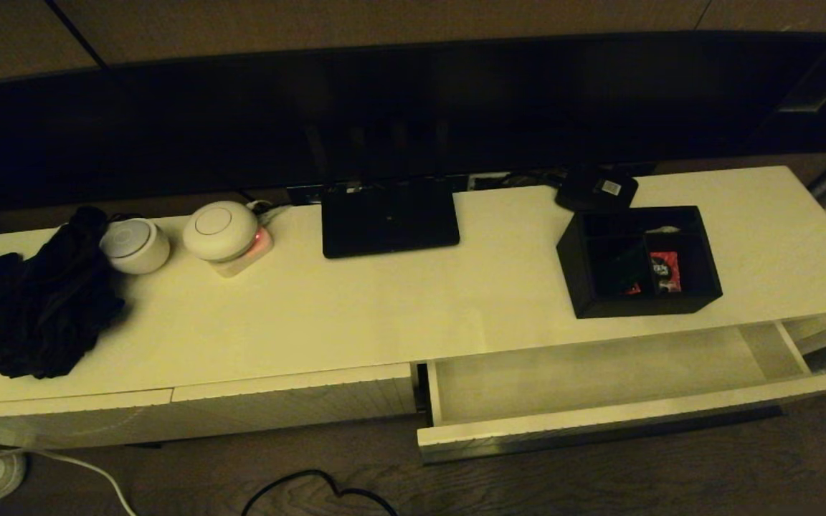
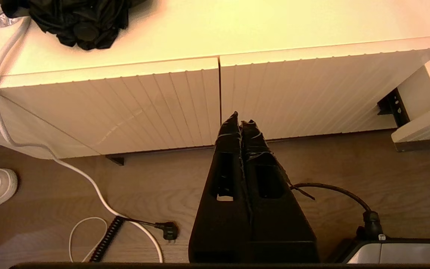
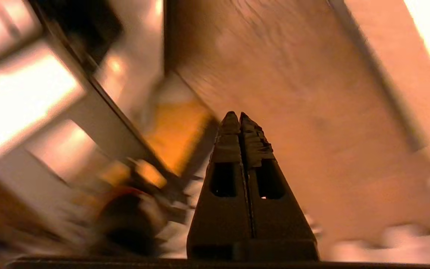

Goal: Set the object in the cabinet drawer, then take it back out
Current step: Open the drawer

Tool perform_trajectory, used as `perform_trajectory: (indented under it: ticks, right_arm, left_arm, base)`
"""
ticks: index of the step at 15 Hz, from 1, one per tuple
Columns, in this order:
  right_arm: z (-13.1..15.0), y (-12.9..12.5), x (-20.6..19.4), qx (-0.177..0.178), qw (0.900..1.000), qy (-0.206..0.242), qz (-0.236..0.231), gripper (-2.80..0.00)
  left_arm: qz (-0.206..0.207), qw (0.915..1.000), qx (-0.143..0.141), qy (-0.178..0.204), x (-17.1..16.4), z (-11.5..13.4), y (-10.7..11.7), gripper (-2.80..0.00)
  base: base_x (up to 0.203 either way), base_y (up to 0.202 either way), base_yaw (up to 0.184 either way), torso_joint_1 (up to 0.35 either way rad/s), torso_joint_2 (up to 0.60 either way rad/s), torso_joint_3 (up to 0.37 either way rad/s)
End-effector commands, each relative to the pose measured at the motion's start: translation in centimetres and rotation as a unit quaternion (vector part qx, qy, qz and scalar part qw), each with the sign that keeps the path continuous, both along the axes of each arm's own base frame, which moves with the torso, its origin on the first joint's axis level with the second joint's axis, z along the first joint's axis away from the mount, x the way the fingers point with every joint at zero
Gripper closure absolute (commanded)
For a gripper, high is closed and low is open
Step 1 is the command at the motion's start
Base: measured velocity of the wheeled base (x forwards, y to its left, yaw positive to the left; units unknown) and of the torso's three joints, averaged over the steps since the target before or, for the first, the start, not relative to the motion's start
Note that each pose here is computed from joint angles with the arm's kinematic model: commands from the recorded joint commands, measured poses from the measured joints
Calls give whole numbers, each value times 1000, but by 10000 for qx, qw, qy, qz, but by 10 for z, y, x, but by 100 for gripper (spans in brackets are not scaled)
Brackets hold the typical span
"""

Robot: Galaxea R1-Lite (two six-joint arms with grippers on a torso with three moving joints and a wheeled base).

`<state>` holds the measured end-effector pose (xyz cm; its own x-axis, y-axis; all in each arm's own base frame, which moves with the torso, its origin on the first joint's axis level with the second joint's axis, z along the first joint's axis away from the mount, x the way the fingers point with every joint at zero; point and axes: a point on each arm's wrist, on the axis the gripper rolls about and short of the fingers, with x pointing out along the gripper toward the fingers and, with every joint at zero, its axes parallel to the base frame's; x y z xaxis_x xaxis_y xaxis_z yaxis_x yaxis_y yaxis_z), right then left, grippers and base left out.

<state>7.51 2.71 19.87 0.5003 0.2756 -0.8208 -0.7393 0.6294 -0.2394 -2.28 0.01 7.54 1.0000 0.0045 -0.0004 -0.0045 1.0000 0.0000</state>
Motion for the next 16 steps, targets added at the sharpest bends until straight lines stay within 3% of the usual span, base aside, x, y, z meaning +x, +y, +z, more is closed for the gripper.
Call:
perform_trajectory:
  ticks: [1, 5, 9, 10, 16]
  right_arm:
    - [7, 5, 13, 664, 9922, 429, -961, 0]
    - [16, 21, 52, 1330, 9604, 1097, -2188, 0]
    - [11, 38, 89, 1598, 9197, 1609, -3205, 0]
    - [9, 41, 97, 1649, 9144, 1574, -3345, 0]
    - [-12, 51, 134, 1509, 9135, 791, -3696, 0]
  left_arm:
    - [2, 10000, 0, 13, 0, -1, 0, 0]
    - [4, 10000, 0, 13, 0, -1, 0, 0]
    - [8, 10000, 0, 13, 0, -1, 0, 0]
    - [8, 10000, 0, 13, 0, -1, 0, 0]
    - [8, 10000, 0, 13, 0, -1, 0, 0]
  base:
    - [0, 0, 0, 0, 0, 0]
    - [0, 0, 0, 0, 0, 0]
    - [0, 0, 0, 0, 0, 0]
    - [0, 0, 0, 0, 0, 0]
    - [0, 0, 0, 0, 0, 0]
